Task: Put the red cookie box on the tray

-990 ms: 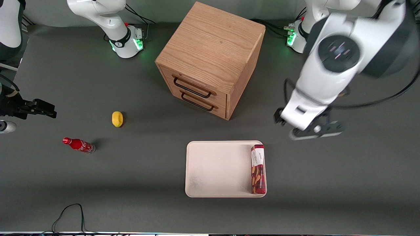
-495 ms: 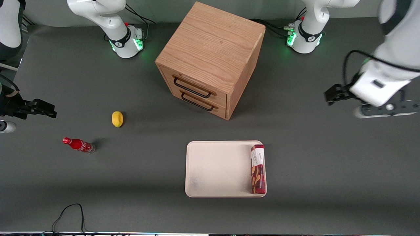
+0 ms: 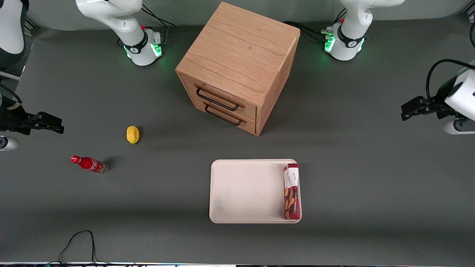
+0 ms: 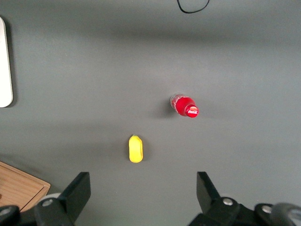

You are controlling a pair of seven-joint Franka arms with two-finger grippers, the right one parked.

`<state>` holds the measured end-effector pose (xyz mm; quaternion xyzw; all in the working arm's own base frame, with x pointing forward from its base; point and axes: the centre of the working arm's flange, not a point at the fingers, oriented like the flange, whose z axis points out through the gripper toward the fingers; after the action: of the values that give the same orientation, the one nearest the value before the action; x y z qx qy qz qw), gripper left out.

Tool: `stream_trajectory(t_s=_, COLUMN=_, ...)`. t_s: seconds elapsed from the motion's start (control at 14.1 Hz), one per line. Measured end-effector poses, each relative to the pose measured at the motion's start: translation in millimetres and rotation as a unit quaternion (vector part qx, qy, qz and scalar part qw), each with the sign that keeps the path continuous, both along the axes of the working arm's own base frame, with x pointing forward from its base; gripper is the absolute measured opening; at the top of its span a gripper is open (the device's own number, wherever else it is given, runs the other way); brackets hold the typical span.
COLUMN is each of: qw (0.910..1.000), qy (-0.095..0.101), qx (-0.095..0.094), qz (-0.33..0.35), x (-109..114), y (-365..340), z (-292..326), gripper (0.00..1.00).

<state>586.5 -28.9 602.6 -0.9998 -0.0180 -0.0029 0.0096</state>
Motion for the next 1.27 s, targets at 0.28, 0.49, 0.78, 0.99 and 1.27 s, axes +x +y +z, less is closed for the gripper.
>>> stream_trajectory(t_s=0.28, qw=0.9999, qy=-0.014, qx=-0.001, qz=0.000, x=-6.7, y=1.4, z=-12.5, gripper=1.00)
stream_trajectory(t_s=0.49, qw=1.0000, qy=-0.009, qx=-0.001, qz=-0.001, x=-17.6, y=1.0, z=-13.6, gripper=1.00)
stream_trajectory(t_s=0.78, qw=0.9999, qy=-0.014, qx=-0.006, qz=-0.001, x=-22.9, y=0.2, z=-3.0, gripper=1.00)
stream_trajectory(t_s=0.99, qw=0.9999, qy=-0.009, qx=-0.007, qz=0.002, x=-27.2, y=2.1, z=7.2, gripper=1.00)
stream_trajectory(t_s=1.27, qw=0.9999, qy=-0.009, qx=-0.013, qz=0.003, x=-27.1, y=1.8, z=7.8, gripper=1.00)
